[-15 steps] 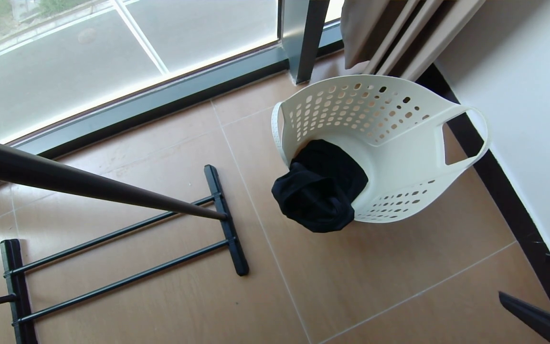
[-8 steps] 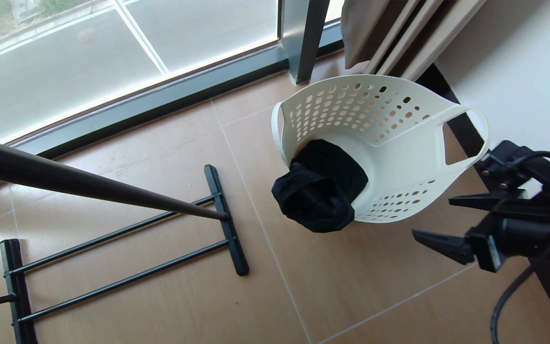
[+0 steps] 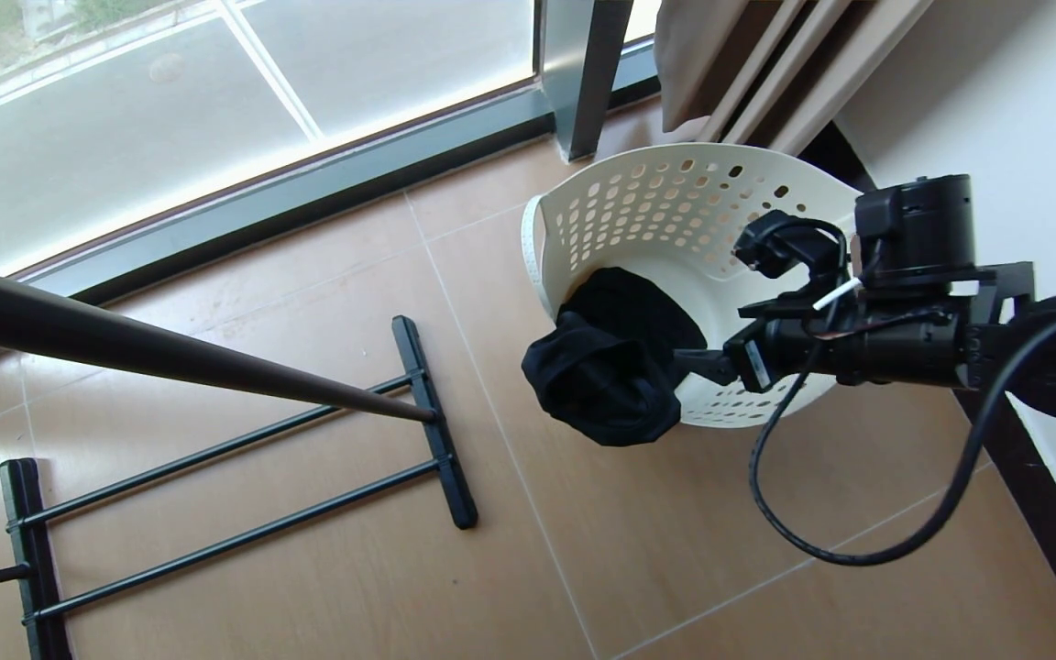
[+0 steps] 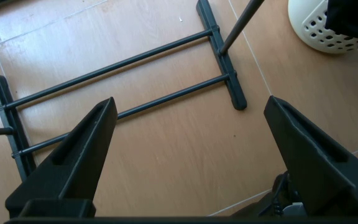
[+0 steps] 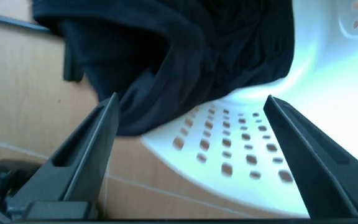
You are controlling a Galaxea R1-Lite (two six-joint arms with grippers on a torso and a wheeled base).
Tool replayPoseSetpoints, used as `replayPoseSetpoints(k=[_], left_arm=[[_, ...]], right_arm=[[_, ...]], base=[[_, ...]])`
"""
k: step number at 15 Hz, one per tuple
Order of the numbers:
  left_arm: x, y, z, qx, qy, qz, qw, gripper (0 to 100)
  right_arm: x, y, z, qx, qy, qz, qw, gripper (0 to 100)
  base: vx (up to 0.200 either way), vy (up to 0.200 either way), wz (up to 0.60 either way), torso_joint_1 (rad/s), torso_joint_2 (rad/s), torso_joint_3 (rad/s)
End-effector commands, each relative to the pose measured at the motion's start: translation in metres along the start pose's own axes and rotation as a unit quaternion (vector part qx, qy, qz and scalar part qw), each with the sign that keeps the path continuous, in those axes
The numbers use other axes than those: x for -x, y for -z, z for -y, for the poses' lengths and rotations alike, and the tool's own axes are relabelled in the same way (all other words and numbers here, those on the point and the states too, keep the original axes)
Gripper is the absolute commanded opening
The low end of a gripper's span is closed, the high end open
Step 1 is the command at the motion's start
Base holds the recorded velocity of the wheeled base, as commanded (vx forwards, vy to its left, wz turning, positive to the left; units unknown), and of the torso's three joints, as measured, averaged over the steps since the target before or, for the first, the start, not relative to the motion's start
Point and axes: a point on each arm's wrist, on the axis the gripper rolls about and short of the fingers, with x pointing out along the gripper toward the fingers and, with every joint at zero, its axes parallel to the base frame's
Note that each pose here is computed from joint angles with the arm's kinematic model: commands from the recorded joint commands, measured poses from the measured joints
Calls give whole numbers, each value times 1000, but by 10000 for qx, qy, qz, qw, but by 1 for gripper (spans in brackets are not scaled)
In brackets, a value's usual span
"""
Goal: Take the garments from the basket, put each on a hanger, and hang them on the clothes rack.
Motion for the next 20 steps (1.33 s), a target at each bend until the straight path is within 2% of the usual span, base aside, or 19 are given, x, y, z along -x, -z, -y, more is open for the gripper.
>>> replayPoseSetpoints(k=[1,6,11,16,20], left_arm=[[0,0,0,1,-5,-5,10000,100],[0,0,0,1,-5,-5,10000,100],[0,0,0,1,-5,-5,10000,100],[0,0,0,1,-5,-5,10000,100],[0,0,0,1,-5,-5,10000,100]], right_arm=[[-48,3,5,-28,97,-217,9997,100],[-82,-3,8,-30,163,-178,9997,100],[-95,-11,9,-40,194,-59,9998,100],[-93,-15,10,-75,196,12,9998,100],[-78,-21,16,-101,276,111,9995,100]], base=[[0,0,0,0,0,0],[0,0,0,0,0,0],[0,0,0,0,0,0],[0,0,0,0,0,0],[0,0,0,0,0,0]])
